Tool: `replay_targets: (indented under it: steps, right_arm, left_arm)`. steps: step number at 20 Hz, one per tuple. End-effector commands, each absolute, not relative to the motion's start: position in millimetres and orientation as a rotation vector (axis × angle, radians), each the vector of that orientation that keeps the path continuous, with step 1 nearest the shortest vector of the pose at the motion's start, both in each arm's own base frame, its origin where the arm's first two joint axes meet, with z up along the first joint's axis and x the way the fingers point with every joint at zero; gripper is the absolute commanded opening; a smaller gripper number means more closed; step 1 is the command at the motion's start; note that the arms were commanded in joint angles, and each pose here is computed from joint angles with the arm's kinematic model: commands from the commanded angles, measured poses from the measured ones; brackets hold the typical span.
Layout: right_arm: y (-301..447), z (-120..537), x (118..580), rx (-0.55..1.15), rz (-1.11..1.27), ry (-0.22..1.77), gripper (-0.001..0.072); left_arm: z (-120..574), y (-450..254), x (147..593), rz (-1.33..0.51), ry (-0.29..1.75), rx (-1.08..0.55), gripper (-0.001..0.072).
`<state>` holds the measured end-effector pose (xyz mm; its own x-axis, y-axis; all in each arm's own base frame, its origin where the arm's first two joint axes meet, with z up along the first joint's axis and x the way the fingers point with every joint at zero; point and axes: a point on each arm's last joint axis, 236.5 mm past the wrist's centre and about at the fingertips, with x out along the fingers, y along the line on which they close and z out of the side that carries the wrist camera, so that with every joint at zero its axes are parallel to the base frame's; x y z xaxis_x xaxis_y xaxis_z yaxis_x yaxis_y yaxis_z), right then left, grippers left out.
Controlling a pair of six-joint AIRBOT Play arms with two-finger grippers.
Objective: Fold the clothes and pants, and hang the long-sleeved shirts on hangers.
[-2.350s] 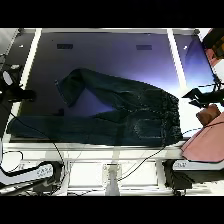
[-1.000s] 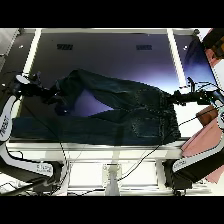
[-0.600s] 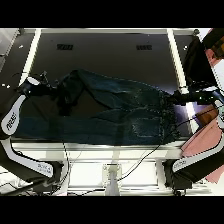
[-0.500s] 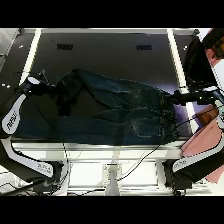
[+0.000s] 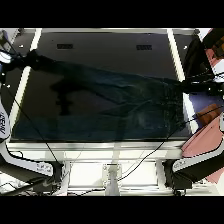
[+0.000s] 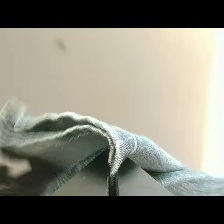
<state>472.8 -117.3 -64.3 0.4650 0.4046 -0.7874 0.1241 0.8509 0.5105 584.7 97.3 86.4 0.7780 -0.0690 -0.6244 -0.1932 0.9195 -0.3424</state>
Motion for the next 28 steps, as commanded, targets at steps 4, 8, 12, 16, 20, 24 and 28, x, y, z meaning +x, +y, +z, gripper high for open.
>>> replay_targets:
  steps: [4, 8, 12, 16, 20, 24, 28]
  right_arm:
    - [-129, -54, 485, 0.556, 0.127, 1.036, 0.0056]
    - [-130, -54, 485, 0.554, 0.124, 1.034, 0.0056]
    - [-130, -54, 485, 0.554, 0.124, 1.035, 0.0056]
    - [-130, -55, 484, 0.551, 0.123, 1.042, 0.0056]
    - [-134, -58, 481, 0.527, 0.114, 1.057, 0.0056]
    - [-135, -59, 480, 0.518, 0.109, 1.059, 0.0056]
    - [-138, -59, 482, 0.514, 0.1, 1.051, 0.0056]
  left_arm:
    - [117, 143, 572, 0.167, 0.654, -0.216, 0.0031]
    - [108, 149, 562, 0.178, 0.702, -0.216, 0.0031]
    - [63, 179, 500, 0.373, 0.996, -0.21, 0.0031]
    - [37, 173, 441, 0.383, 1.276, -0.188, 0.0032]
    - [22, 172, 432, 0.358, 1.347, -0.169, 0.0031]
    - [-17, 163, 473, 0.295, 1.278, -0.236, 0.0033]
    - [-17, 158, 545, 0.251, 0.999, -0.349, 0.0033]
